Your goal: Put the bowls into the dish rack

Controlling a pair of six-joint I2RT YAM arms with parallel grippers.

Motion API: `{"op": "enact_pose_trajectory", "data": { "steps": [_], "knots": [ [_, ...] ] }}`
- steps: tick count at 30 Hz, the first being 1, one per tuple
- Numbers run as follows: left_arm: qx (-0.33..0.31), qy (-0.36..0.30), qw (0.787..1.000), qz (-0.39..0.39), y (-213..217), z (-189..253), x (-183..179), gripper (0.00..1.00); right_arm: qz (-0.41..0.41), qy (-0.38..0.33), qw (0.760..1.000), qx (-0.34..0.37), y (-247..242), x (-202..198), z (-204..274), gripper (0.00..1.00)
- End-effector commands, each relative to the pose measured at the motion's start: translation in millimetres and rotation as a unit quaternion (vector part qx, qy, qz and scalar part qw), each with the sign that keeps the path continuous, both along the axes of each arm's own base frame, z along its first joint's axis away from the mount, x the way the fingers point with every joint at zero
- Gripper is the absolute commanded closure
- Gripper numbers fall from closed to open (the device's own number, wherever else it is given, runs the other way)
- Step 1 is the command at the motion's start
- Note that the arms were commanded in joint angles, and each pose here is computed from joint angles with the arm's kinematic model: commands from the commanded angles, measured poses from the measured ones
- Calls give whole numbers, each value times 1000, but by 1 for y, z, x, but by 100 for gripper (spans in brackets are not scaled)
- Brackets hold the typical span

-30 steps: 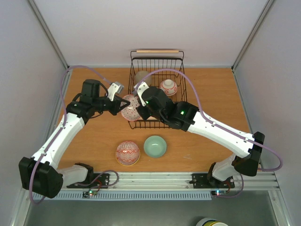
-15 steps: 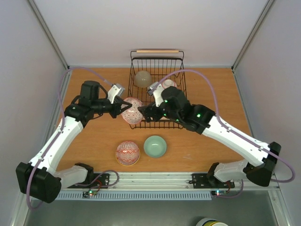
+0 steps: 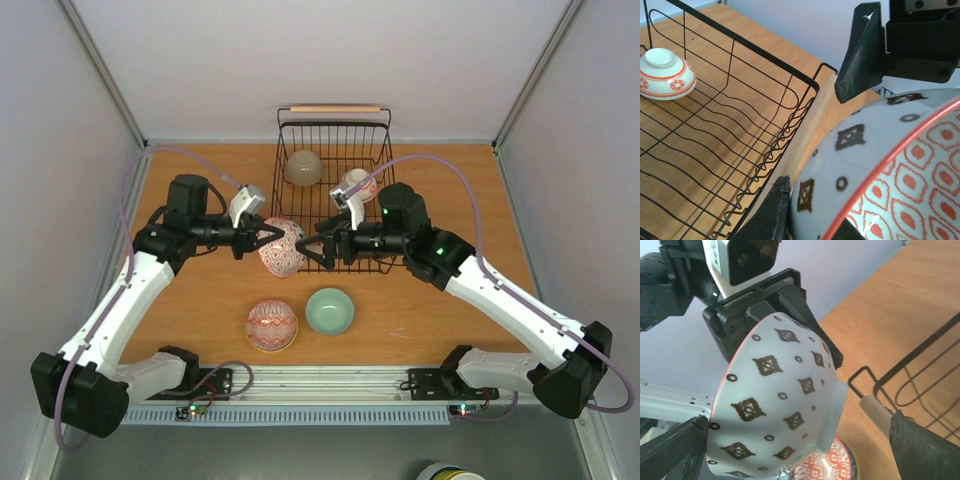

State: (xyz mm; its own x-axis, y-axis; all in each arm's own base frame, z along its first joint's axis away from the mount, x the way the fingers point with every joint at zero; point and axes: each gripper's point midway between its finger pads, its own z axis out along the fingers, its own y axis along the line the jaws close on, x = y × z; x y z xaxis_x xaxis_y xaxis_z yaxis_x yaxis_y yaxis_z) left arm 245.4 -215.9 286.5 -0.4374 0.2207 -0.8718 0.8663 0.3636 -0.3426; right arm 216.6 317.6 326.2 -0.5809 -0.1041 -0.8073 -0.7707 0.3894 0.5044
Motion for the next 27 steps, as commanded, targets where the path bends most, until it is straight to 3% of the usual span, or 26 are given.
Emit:
{"op": "enact_pose_trajectory", "data": {
  "steps": [1, 17, 20, 27],
  "knots": [
    [-42, -37, 997, -57, -6, 26, -21, 99, 45, 39, 998, 27, 10, -9, -8, 1],
    [-38, -36, 997, -50, -5, 24, -17, 99, 148, 118, 978, 90, 33, -31, -10, 3],
    [-38, -35, 997, -49, -5, 24, -17, 99, 163, 116, 974, 102, 34, -35, -5, 22],
    [-30, -32, 998, -33, -3, 21, -12, 100, 174, 107, 972, 116, 34, -37, 2, 97]
  ]
}}
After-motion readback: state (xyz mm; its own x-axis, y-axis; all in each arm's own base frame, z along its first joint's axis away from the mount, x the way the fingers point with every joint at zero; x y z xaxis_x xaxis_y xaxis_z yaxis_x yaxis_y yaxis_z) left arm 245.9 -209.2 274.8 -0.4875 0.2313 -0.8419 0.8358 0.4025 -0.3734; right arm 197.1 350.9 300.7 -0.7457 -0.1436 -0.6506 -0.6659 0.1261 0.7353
